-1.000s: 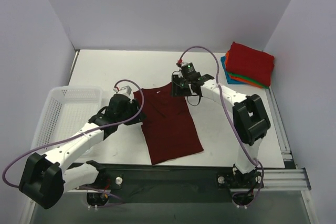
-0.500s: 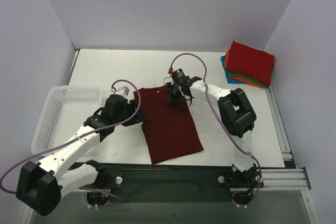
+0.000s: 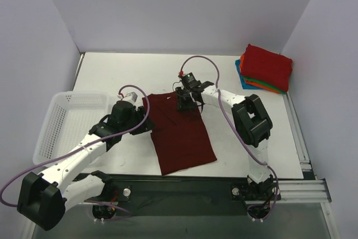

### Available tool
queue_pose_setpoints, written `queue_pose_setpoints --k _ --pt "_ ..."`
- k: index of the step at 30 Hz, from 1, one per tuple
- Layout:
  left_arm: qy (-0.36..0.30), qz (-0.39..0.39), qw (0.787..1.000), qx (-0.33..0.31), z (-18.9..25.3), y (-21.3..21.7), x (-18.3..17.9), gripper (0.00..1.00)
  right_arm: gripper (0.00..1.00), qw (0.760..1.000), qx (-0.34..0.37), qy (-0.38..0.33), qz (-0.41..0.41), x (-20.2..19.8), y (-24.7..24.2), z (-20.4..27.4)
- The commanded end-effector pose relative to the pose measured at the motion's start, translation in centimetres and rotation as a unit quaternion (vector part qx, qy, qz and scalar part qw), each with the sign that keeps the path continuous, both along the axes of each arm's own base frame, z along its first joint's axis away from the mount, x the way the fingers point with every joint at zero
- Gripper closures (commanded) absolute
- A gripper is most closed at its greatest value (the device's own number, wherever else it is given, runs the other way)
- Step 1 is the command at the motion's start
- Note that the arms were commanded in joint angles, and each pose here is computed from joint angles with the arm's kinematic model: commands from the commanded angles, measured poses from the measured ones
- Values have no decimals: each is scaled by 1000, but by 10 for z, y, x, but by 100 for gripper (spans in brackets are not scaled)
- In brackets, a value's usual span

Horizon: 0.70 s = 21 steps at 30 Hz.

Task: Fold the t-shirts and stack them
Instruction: Fold the folded rectangular tshirt in 1/3 of the way

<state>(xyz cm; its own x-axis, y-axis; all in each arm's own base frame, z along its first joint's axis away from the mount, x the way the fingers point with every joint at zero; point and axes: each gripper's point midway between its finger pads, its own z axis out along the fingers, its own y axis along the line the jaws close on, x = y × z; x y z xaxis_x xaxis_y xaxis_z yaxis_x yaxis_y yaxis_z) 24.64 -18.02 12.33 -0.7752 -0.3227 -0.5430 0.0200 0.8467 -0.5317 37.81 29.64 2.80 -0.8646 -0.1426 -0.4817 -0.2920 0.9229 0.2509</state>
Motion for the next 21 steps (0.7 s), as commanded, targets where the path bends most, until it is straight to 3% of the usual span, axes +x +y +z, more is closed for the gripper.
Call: queue_pose_setpoints --k 1,8,21 --pt "-15 -4 1000 -16 14 -5 6 46 64 998 29 -62 2 26 19 46" --pt "-15 -6 1000 -18 17 -4 5 46 66 997 50 -63 7 50 49 47" --pt "-11 -25 999 -30 21 -9 2 46 68 998 41 -47 20 49 77 15"
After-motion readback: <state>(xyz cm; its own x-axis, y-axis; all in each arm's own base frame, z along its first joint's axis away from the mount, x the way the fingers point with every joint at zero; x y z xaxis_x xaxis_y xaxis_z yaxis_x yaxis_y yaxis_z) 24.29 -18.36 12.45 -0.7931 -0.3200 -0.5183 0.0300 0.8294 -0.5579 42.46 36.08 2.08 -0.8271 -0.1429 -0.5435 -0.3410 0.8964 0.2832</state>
